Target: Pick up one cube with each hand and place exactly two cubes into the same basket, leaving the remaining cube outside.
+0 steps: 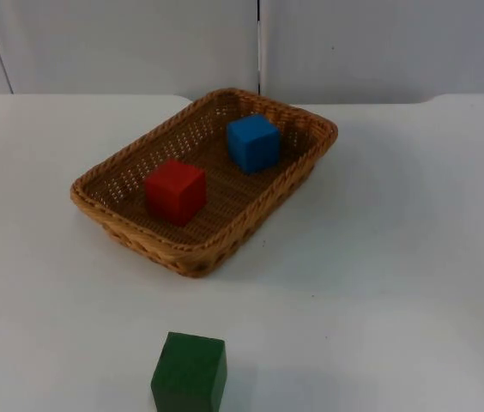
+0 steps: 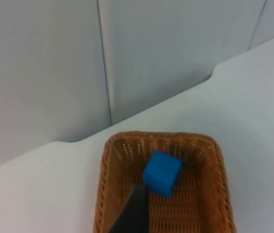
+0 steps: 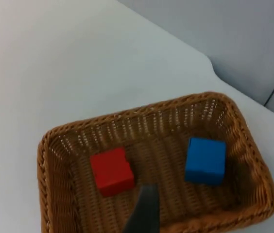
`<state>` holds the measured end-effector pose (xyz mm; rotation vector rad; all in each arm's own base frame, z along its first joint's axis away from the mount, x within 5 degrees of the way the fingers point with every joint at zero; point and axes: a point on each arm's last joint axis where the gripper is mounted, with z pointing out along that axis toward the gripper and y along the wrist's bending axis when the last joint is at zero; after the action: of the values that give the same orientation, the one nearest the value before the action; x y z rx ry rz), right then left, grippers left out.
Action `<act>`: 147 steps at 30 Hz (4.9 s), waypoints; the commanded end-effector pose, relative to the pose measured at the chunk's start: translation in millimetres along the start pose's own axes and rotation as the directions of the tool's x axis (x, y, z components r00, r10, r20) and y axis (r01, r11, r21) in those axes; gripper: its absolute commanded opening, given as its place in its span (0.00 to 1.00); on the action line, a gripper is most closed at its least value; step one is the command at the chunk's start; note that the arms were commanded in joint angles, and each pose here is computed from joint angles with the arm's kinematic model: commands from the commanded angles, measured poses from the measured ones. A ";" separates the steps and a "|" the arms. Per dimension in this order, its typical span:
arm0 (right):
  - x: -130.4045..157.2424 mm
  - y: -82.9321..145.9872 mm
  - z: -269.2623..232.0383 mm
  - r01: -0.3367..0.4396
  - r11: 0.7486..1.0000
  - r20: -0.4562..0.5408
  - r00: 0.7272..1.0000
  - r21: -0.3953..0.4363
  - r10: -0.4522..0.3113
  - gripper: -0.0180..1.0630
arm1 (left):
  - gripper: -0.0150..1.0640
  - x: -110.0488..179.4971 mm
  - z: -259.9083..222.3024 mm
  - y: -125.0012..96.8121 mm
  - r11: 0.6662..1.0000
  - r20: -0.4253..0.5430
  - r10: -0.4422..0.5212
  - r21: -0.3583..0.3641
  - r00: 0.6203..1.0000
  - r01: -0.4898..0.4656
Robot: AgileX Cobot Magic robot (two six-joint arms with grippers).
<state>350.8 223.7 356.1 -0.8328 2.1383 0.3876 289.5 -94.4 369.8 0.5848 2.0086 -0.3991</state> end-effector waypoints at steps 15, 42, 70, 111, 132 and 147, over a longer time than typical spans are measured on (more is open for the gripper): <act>54.9 12.1 -46.3 -0.036 0.999 0.064 0.997 0.034 0.034 0.69 | 0.80 37.5 -49.6 -23.0 1.000 0.004 -0.007 -0.002 1.000 0.007; 153.1 41.6 -148.5 -0.039 0.998 0.160 0.987 0.049 0.031 0.69 | 0.80 102.9 -151.4 -66.8 0.998 0.066 -0.001 -0.055 0.998 0.005; 235.0 74.1 -251.3 -0.013 1.000 0.328 0.945 0.017 0.007 0.69 | 0.80 161.8 -239.0 -95.1 0.980 0.088 0.014 -0.197 0.996 0.003; 314.8 79.4 -279.9 -0.083 0.990 0.311 0.949 0.111 0.044 0.69 | 0.80 226.0 -215.5 -83.8 0.949 0.013 -0.031 -0.312 0.999 0.033; 325.3 73.7 -271.9 -0.123 0.979 0.219 0.972 0.161 0.086 0.69 | 0.80 227.9 -213.9 -82.8 0.940 0.030 -0.122 -0.317 0.992 0.126; 325.3 73.8 -272.0 -0.121 0.979 0.219 0.972 0.162 0.084 0.73 | 0.80 227.9 -213.9 -83.0 0.941 0.031 -0.123 -0.315 0.992 0.126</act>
<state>-6.2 -3.6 280.0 -0.5612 1.9928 0.3199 -5.3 -1.6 276.7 0.2670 2.0427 -0.1449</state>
